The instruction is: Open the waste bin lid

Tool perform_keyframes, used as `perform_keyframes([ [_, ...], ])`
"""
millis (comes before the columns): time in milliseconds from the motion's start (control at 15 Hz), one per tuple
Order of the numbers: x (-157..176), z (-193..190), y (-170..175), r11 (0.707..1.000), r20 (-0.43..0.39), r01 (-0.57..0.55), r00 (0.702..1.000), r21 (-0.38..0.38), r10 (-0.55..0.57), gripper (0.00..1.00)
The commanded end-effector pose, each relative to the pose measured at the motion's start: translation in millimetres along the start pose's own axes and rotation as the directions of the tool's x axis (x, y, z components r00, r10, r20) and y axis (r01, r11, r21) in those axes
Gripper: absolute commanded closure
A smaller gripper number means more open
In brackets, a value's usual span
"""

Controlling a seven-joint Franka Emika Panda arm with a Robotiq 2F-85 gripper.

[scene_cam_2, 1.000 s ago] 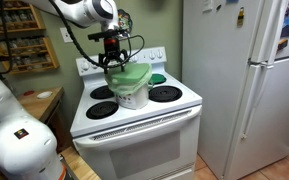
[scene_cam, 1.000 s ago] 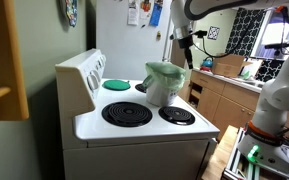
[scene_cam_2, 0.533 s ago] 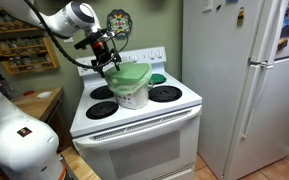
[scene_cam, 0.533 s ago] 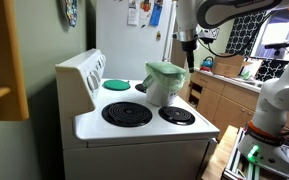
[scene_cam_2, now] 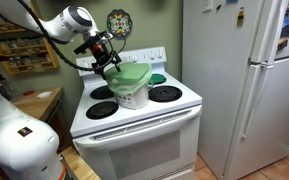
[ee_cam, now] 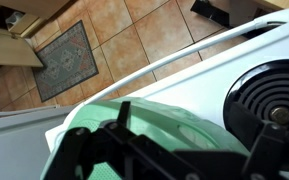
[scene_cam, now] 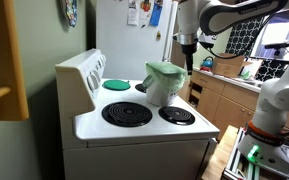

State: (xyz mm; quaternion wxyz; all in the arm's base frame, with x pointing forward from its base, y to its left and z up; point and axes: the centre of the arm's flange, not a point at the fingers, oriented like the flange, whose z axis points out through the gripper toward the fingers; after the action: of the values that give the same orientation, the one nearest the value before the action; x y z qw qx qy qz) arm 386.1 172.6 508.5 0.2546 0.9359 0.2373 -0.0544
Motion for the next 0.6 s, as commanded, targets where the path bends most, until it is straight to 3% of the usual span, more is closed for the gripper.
perform_keyframes([
  [0,10,2,-15,0.999,-0.025,-0.004,1.0,-0.052,0.003,0.0],
  [533,-5,-5,-48,0.982,-0.13,-0.115,0.987,-0.147,0.096,0.0],
])
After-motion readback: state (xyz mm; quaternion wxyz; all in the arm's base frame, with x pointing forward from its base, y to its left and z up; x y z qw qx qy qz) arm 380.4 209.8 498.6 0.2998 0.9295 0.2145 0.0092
